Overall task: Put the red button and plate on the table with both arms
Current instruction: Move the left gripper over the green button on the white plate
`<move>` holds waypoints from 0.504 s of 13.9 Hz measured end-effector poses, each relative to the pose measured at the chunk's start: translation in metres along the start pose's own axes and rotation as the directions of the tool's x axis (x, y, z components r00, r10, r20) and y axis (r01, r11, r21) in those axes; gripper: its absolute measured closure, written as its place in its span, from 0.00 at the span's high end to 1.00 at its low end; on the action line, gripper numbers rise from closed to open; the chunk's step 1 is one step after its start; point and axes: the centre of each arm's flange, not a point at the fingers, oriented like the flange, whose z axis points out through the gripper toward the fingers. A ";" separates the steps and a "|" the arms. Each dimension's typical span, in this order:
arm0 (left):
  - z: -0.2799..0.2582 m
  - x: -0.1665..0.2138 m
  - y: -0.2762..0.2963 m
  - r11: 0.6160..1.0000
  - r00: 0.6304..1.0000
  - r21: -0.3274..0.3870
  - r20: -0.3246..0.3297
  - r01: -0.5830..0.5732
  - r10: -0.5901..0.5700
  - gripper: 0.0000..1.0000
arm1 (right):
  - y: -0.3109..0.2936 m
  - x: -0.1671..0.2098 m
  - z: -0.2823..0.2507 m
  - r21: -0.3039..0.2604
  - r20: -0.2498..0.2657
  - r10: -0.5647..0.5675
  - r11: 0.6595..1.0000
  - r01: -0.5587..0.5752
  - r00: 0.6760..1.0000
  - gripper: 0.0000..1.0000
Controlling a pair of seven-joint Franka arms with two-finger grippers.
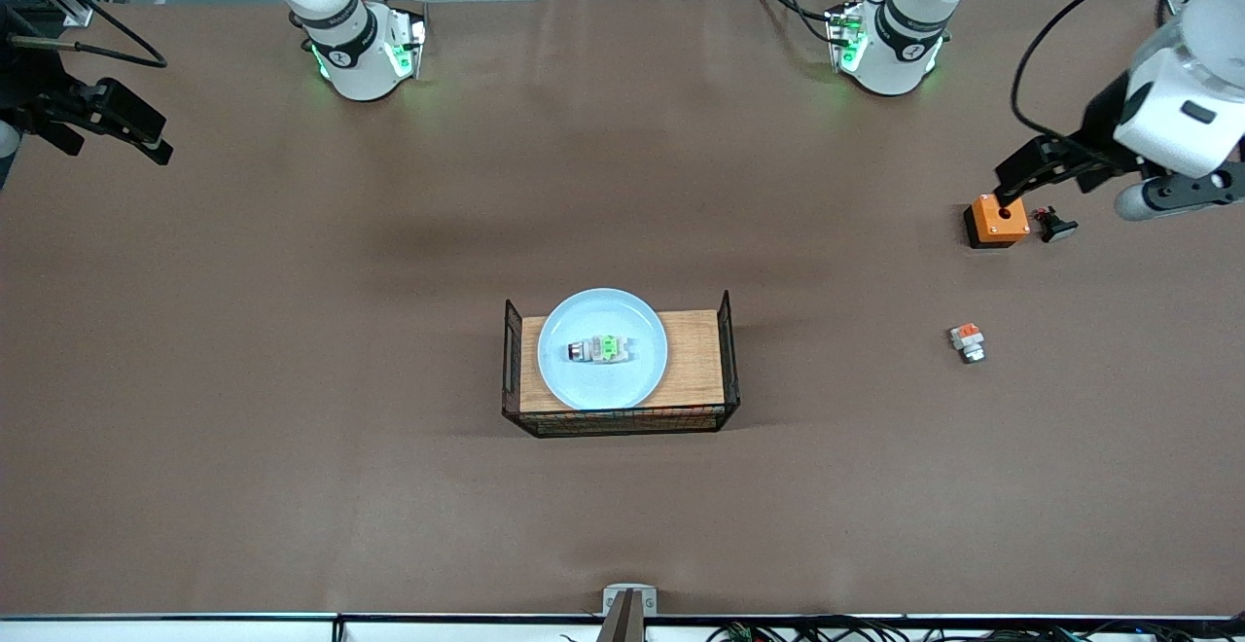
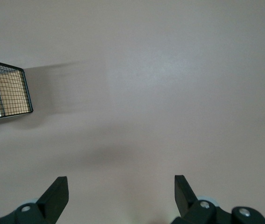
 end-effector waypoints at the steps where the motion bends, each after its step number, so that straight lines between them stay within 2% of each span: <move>1: 0.003 -0.008 0.017 0.998 0.998 0.001 0.003 0.056 -0.056 1.00 | -0.002 -0.002 0.001 -0.002 0.009 0.023 1.000 -0.023 1.000 1.00; 4: 0.017 -0.029 0.069 0.968 0.968 0.005 0.024 0.250 -0.250 1.00 | -0.017 -0.006 0.003 -0.007 0.021 0.072 0.997 -0.072 0.997 1.00; 7: 0.042 -0.034 0.124 0.880 0.878 0.005 0.066 0.476 -0.475 1.00 | -0.028 -0.010 0.005 -0.012 0.032 0.085 0.996 -0.085 0.996 1.00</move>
